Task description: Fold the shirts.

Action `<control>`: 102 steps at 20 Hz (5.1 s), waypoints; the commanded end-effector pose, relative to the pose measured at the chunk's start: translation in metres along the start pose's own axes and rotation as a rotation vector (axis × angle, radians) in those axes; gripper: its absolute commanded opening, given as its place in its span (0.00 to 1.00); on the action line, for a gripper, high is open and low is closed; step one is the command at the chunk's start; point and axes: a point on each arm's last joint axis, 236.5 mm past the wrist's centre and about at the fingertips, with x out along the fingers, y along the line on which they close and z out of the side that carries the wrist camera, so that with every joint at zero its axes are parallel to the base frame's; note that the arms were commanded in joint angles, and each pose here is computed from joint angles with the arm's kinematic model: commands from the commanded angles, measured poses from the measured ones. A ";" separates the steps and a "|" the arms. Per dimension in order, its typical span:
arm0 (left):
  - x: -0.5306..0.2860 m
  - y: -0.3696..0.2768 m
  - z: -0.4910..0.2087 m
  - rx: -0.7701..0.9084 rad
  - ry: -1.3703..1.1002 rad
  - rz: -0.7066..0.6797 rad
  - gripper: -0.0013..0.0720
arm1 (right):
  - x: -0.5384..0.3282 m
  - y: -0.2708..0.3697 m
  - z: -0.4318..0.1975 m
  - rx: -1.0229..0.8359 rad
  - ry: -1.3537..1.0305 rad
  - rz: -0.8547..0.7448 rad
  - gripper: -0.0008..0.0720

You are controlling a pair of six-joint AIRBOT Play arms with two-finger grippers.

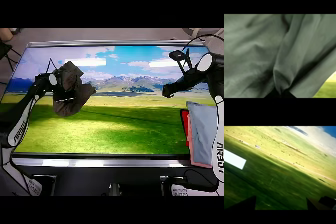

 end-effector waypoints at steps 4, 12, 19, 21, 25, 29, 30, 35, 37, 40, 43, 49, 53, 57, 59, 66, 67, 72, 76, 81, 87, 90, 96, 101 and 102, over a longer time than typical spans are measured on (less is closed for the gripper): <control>-0.078 -0.107 -0.017 0.298 -0.087 -0.316 0.05 | -0.057 -0.032 0.011 -0.067 -0.111 -0.204 0.93; -0.126 -0.388 -0.188 0.621 -0.231 -0.702 0.05 | -0.259 -0.046 0.004 0.031 -0.530 -0.576 0.93; -0.104 -0.339 -0.152 0.534 -0.114 -0.579 0.95 | -0.257 -0.023 -0.053 0.071 -0.380 -0.517 0.93; -0.114 -0.255 -0.087 0.485 -0.150 -0.405 0.95 | -0.215 -0.016 -0.068 0.076 -0.256 -0.440 0.92; -0.102 -0.082 -0.040 0.284 -0.020 -0.121 0.95 | -0.087 0.033 -0.122 0.001 0.054 -0.130 0.93; -0.060 -0.073 -0.084 0.179 0.157 -0.282 0.95 | -0.009 0.063 -0.189 0.026 0.265 0.012 0.93; -0.049 -0.085 -0.100 0.204 0.190 -0.336 0.95 | 0.000 0.067 -0.199 0.029 0.289 0.023 0.93; -0.010 -0.104 -0.144 0.191 0.257 -0.377 0.95 | 0.022 0.078 -0.216 0.044 0.311 0.061 0.93; -0.007 -0.124 -0.150 0.195 0.258 -0.436 0.95 | 0.031 0.085 -0.212 0.059 0.285 0.087 0.97; -0.004 -0.149 -0.156 0.209 0.246 -0.469 0.94 | 0.048 0.099 -0.215 0.092 0.307 0.158 0.98; -0.003 -0.165 -0.164 0.240 0.236 -0.475 0.89 | 0.067 0.106 -0.222 0.098 0.356 0.207 0.98; -0.001 -0.173 -0.149 0.234 0.160 -0.477 0.07 | 0.094 0.106 -0.223 0.102 0.384 0.239 0.98; -0.009 -0.176 -0.146 0.263 0.136 -0.487 0.05 | 0.104 0.124 -0.215 0.134 0.362 0.323 0.53; -0.071 -0.196 -0.115 0.417 -0.044 -0.547 0.05 | 0.084 0.115 -0.195 0.016 0.311 0.314 0.04; -0.153 -0.215 -0.083 0.548 -0.262 -0.597 0.05 | 0.044 0.081 -0.143 -0.063 0.158 0.175 0.03; -0.623 -0.164 -0.064 0.591 -1.434 -0.658 0.05 | -0.356 0.032 0.045 -0.147 -0.931 -0.443 0.03; -0.666 -0.146 -0.082 0.568 -1.560 -0.643 0.05 | -0.385 0.040 0.040 -0.135 -0.992 -0.453 0.03; -0.737 -0.108 -0.151 0.529 -1.782 -0.599 0.05 | -0.389 0.080 0.003 -0.125 -0.930 -0.320 0.03; -0.725 -0.098 -0.134 0.518 -1.773 -0.487 0.05 | -0.347 0.090 -0.022 -0.128 -0.736 -0.227 0.03; -0.602 -0.109 -0.032 0.461 -1.463 -0.472 0.05 | -0.222 0.098 -0.077 -0.045 -0.192 0.030 0.03; -0.366 -0.162 0.109 0.441 -1.160 -0.433 0.04 | -0.033 0.065 -0.067 0.143 -0.148 0.061 0.03; -0.229 -0.174 0.129 0.297 -0.870 -0.486 0.05 | 0.026 0.059 -0.081 0.233 -0.079 0.073 0.04; -0.082 -0.134 0.013 0.210 -0.084 -0.451 0.98 | 0.055 0.063 -0.092 0.220 0.006 0.116 0.04; -0.088 -0.035 -0.099 0.220 0.318 -0.284 0.84 | 0.054 0.073 -0.111 0.141 0.084 0.154 0.04; -0.083 -0.026 -0.117 0.187 0.302 -0.266 0.84 | 0.053 0.075 -0.113 0.130 0.092 0.160 0.04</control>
